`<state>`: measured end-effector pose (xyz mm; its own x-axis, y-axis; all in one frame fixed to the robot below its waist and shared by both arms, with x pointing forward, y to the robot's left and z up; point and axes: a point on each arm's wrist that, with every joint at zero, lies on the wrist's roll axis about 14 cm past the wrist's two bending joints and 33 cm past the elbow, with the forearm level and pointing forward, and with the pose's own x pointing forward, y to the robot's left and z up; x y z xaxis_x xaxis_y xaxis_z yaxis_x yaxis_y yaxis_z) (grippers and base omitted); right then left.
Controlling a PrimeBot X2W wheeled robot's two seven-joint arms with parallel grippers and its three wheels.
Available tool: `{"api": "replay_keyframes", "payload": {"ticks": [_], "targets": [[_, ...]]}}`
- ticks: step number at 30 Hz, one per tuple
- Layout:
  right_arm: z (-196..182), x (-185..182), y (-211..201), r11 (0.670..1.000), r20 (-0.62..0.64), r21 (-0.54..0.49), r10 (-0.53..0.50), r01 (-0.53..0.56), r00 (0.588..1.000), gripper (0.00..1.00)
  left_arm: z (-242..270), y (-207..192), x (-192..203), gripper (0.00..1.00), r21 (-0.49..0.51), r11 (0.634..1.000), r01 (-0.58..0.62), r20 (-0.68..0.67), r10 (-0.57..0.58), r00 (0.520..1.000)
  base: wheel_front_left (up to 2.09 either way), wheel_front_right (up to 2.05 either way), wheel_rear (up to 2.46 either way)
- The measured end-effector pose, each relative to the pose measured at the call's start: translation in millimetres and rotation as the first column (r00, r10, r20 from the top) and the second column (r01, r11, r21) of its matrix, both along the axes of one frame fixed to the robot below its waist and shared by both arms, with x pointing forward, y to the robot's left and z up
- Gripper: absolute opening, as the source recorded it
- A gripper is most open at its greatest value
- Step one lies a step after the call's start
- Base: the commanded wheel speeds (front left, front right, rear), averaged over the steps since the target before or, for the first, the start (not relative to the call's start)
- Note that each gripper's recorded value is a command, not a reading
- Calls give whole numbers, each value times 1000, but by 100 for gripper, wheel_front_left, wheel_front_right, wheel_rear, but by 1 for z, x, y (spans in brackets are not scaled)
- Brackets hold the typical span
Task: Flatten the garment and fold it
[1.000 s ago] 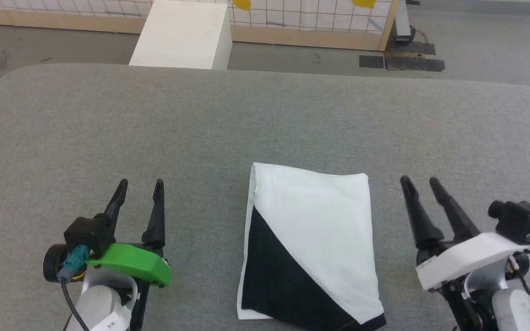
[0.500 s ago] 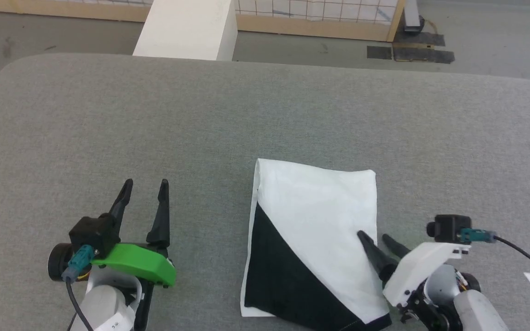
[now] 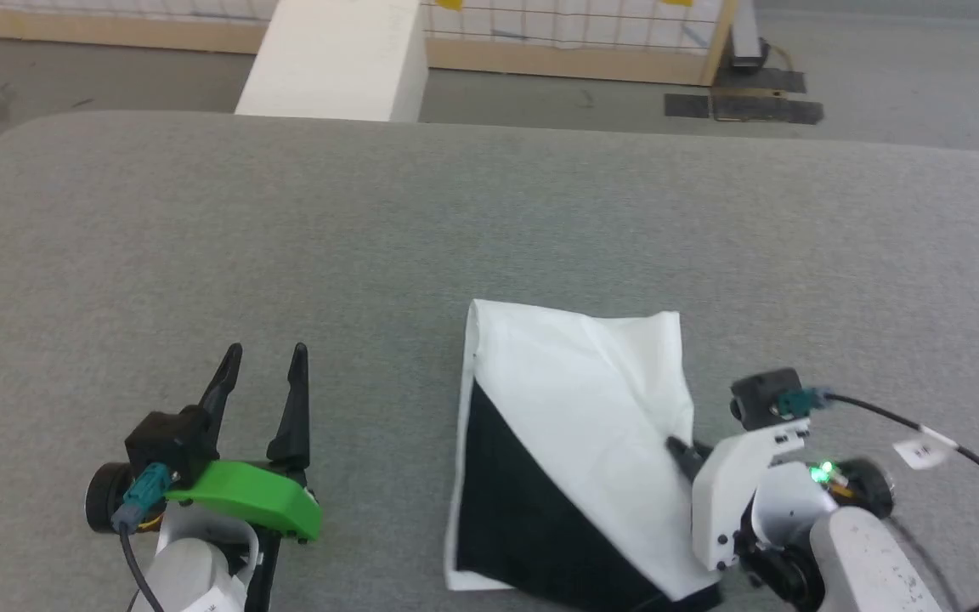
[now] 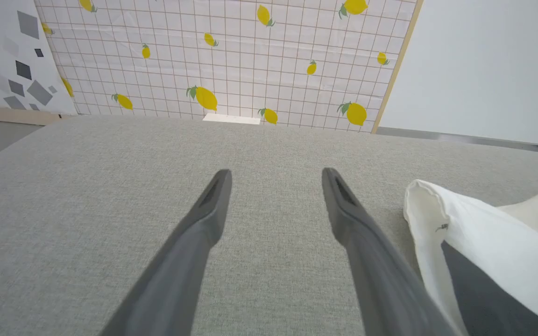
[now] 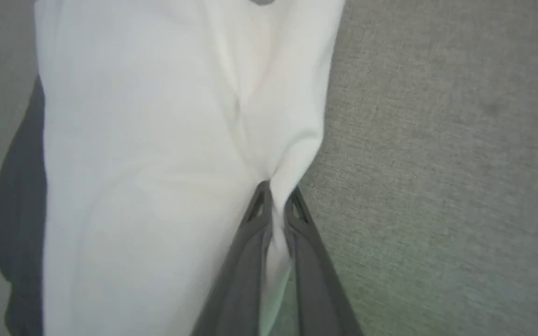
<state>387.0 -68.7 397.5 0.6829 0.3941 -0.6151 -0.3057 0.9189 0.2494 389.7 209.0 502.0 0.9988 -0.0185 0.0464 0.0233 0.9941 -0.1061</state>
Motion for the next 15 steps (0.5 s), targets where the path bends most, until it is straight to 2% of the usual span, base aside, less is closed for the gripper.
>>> {"api": "replay_keyframes", "payload": {"ticks": [2,5,8,10,15], "targets": [[7,3,-12,990,32,-137,31,-26,999,0,-1,-4,2,100,-2,1000,12,0,-12,1000,0,0,0],[18,7,-38,948,59,-315,64,-42,996,0,1,-11,8,100,-4,999,32,7,-32,999,0,0,0],[32,15,-91,867,88,-498,69,-16,994,0,3,-25,17,100,-3,998,70,19,-70,997,0,0,0],[43,20,-127,812,100,-584,51,17,994,0,4,-35,23,100,-6,995,96,25,-96,995,0,0,0],[70,31,-199,700,140,-707,-2,101,990,0,9,-61,46,100,-7,986,167,52,-166,985,0,0,0]]}}
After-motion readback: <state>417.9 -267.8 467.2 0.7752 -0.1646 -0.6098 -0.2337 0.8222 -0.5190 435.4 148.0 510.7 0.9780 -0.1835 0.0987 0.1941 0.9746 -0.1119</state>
